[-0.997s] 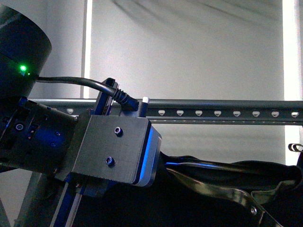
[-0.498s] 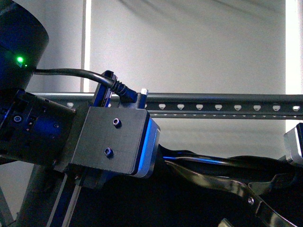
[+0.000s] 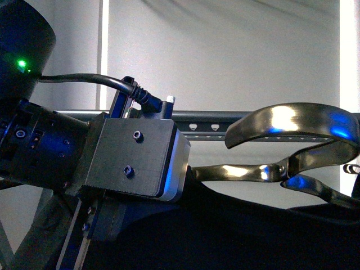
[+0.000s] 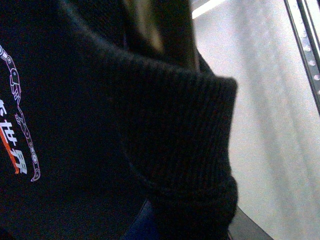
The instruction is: Hang clothes on hanger
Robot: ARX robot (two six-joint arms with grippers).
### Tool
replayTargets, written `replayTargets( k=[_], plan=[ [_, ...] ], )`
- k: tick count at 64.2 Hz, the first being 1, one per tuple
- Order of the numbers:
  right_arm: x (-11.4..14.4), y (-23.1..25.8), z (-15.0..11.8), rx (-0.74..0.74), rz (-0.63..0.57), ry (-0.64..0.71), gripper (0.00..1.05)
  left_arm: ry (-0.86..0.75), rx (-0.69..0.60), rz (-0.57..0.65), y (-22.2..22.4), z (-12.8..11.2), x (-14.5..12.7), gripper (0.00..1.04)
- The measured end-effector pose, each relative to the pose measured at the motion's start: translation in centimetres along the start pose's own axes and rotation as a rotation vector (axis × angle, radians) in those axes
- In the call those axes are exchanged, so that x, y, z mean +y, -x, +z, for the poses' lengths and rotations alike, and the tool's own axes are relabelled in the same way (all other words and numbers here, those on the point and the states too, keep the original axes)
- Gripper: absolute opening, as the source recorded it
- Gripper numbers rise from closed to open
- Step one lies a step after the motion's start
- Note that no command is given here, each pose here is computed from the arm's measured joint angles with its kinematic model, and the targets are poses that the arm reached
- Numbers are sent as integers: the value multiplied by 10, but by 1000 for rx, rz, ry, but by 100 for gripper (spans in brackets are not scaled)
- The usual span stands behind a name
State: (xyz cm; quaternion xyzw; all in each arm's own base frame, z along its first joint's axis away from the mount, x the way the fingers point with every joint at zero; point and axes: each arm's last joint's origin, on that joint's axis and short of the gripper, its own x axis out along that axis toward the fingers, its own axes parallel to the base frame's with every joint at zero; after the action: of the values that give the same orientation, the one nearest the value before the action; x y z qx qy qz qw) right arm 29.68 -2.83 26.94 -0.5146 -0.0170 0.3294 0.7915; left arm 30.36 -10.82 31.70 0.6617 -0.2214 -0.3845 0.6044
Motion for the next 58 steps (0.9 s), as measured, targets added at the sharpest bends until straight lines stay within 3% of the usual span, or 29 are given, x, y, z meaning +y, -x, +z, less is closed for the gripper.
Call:
replayTargets(
  k=[9, 15, 21, 28, 32, 38, 44, 48, 52, 58],
  plan=[
    [11, 3, -8, 36, 35, 12, 10, 0, 0, 0, 0, 0, 0, 62],
    [21, 3, -18, 100, 91, 7, 9, 0, -1, 0, 0, 0, 0, 80],
    [32, 1, -31, 164, 165, -79, 9, -4, -4, 0, 0, 1, 0, 100],
    [41, 2, -42, 201, 222, -257, 9, -5, -3, 1, 0, 0, 0, 98],
    [41, 8, -45, 214, 231, -368, 9, 163, 152, 152, -1, -4, 1, 98],
    [42, 15, -46, 204, 239, -457, 9, 469, 260, 393, 5, -14, 14, 98],
    [39, 26, -44, 173, 218, -519, 9, 1006, 318, 888, 34, -38, 45, 98],
    [35, 32, -45, 167, 176, -543, 9, 1319, 312, 1121, 56, -58, 56, 98],
    [31, 34, -45, 161, 136, -565, 9, 1486, 301, 1173, 64, -68, 55, 98],
    [22, 34, -44, 151, 69, -621, 9, 1729, 316, 1154, 69, -80, 46, 98]
  ],
)
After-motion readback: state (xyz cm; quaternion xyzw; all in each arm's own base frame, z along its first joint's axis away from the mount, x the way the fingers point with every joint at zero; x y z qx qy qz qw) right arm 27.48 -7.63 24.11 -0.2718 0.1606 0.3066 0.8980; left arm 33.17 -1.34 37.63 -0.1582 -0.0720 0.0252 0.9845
